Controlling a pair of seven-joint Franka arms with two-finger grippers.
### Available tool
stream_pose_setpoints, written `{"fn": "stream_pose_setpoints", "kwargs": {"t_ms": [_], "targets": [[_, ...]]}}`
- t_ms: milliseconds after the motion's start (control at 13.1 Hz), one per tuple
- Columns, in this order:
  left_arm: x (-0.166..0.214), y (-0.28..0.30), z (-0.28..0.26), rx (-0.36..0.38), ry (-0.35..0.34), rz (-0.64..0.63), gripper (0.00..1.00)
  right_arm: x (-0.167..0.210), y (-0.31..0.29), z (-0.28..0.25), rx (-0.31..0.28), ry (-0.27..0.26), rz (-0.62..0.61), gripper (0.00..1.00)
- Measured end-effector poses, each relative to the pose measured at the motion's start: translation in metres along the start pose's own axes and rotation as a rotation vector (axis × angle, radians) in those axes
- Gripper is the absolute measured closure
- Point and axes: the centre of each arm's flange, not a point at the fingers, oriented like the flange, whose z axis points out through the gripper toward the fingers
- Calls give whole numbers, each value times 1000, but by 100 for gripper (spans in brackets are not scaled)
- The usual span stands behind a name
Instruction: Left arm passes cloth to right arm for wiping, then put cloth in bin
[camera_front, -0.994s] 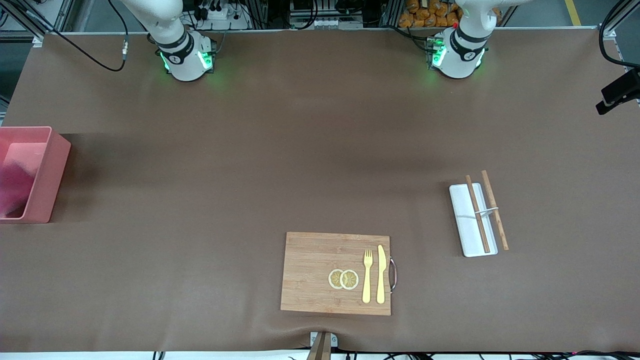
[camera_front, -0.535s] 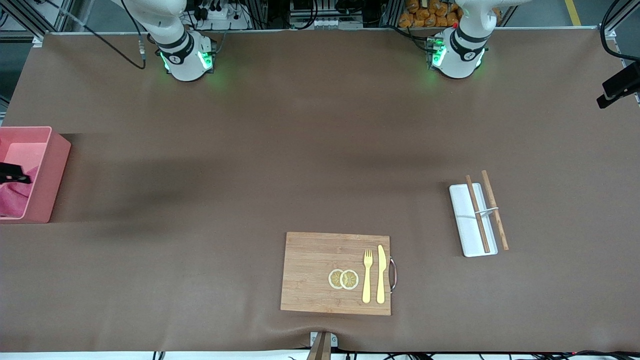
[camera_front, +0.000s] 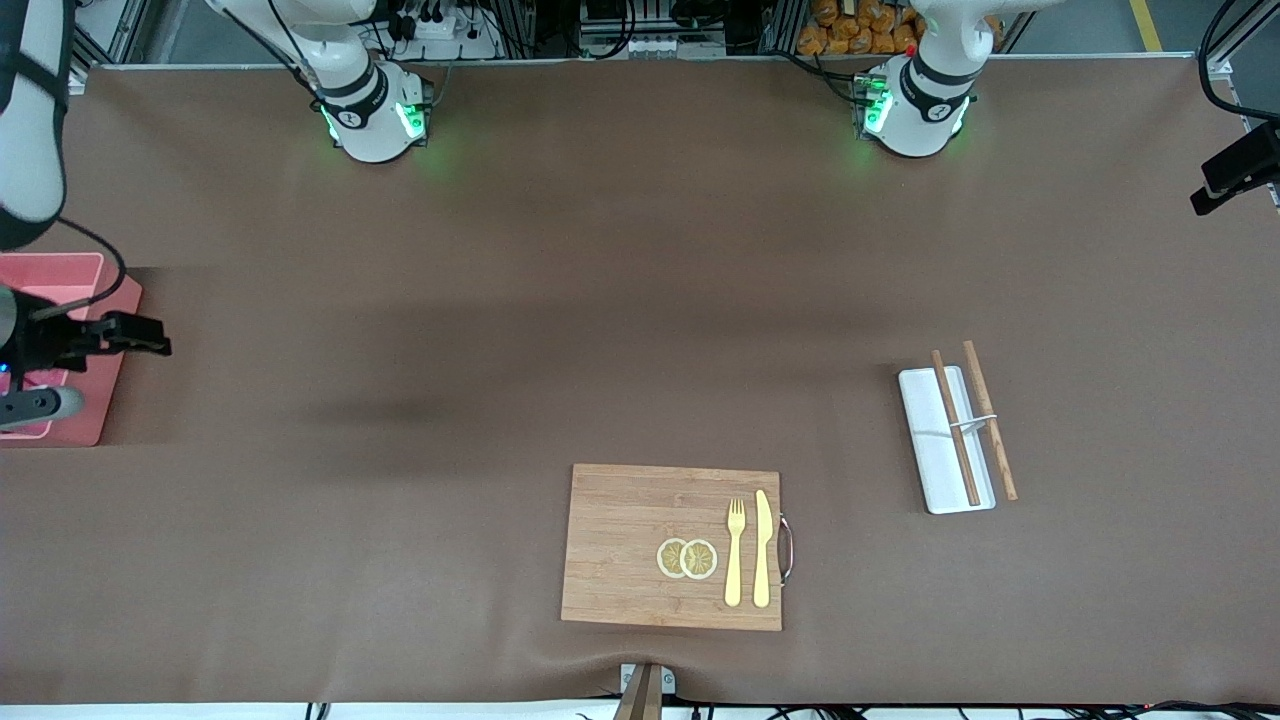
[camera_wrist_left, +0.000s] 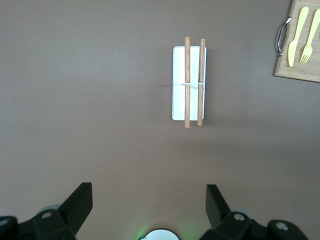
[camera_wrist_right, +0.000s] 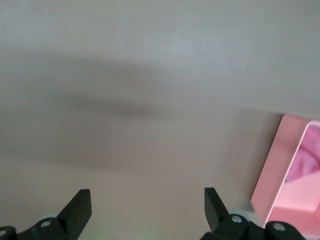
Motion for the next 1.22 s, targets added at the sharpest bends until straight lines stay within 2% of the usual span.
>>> {"fn": "stream_pose_setpoints", "kwargs": {"t_ms": [306,535,841,1224], "targets": [[-6,-2,-6,0,5,2,0,-53,-6,-21,63,-6,150,0],[-9,-2,-8,0,7,2,0,-71,-6,-31,104,14,180,0],[-11,0,-8,1,0,6,0,-88,-1,-43,110,16,190,0],[-14,19,-5,4,-15,23,0,-89,-3,-44,110,18,177,0]]}}
